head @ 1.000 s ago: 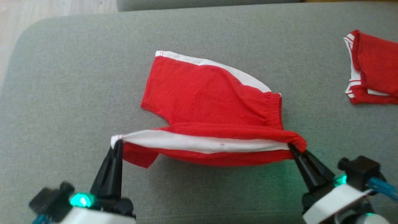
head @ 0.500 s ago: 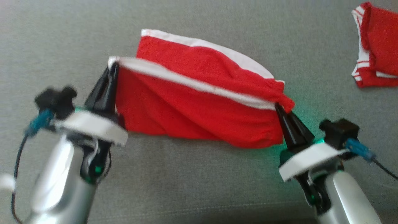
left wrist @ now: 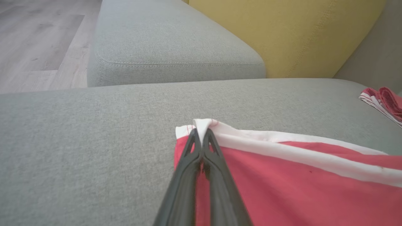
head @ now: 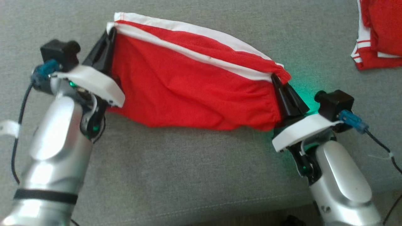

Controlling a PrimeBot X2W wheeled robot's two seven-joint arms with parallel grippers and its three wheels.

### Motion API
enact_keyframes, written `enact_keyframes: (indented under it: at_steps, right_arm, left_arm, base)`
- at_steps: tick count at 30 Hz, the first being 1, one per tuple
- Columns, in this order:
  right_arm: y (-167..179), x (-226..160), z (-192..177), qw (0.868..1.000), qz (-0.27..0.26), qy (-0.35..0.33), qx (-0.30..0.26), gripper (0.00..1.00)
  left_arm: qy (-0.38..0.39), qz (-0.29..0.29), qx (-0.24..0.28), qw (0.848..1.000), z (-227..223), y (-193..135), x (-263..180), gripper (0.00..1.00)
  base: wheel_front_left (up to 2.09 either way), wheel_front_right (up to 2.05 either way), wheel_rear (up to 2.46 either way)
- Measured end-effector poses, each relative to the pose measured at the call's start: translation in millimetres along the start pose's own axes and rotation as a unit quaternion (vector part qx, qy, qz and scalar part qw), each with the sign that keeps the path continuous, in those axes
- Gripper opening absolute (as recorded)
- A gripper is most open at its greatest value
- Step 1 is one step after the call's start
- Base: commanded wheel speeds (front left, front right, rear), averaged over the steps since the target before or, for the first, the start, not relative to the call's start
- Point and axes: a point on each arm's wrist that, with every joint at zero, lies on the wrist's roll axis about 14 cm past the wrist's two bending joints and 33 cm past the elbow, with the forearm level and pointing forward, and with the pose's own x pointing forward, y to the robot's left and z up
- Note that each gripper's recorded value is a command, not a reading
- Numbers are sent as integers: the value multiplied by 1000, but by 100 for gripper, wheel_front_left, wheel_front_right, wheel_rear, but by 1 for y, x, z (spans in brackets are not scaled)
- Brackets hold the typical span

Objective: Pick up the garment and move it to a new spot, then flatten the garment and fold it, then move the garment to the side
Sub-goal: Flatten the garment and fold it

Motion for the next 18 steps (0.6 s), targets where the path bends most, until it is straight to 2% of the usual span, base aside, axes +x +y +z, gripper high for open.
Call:
enact_keyframes:
  at_steps: [8, 9, 10, 11, 12, 13, 18]
  right_arm:
    - [-1, 8, 4, 1000, 3, -12, 3, 0]
    - [-1, 8, 4, 1000, 3, -14, 3, 4]
    - [0, 8, 4, 1000, 4, -15, 6, 24]
    - [0, 7, 4, 1000, 4, -16, 7, 45]
    - [0, 7, 5, 1000, 4, -18, 9, 85]
    - [1, 7, 6, 1000, 5, -20, 9, 100]
    - [6, 4, 19, 999, 10, -45, 7, 100]
  left_arm:
    - [0, -3, 20, 1000, 3, 3, 20, 0]
    - [1, -3, 20, 1000, 2, 3, 21, 0]
    - [3, -2, 20, 1000, 1, 3, 21, 13]
    - [2, -1, 13, 1000, 1, 3, 21, 40]
    - [4, 1, 5, 1000, 0, 3, 21, 76]
    - [5, 2, -2, 1000, -1, 2, 20, 100]
    - [-22, -5, -23, 999, 16, -7, 16, 100]
  base:
    - [0, 0, 0]
    - [0, 0, 0]
    - [0, 0, 0]
    - [0, 0, 0]
    - [0, 0, 0]
    - [0, 0, 0]
    - [0, 0, 0]
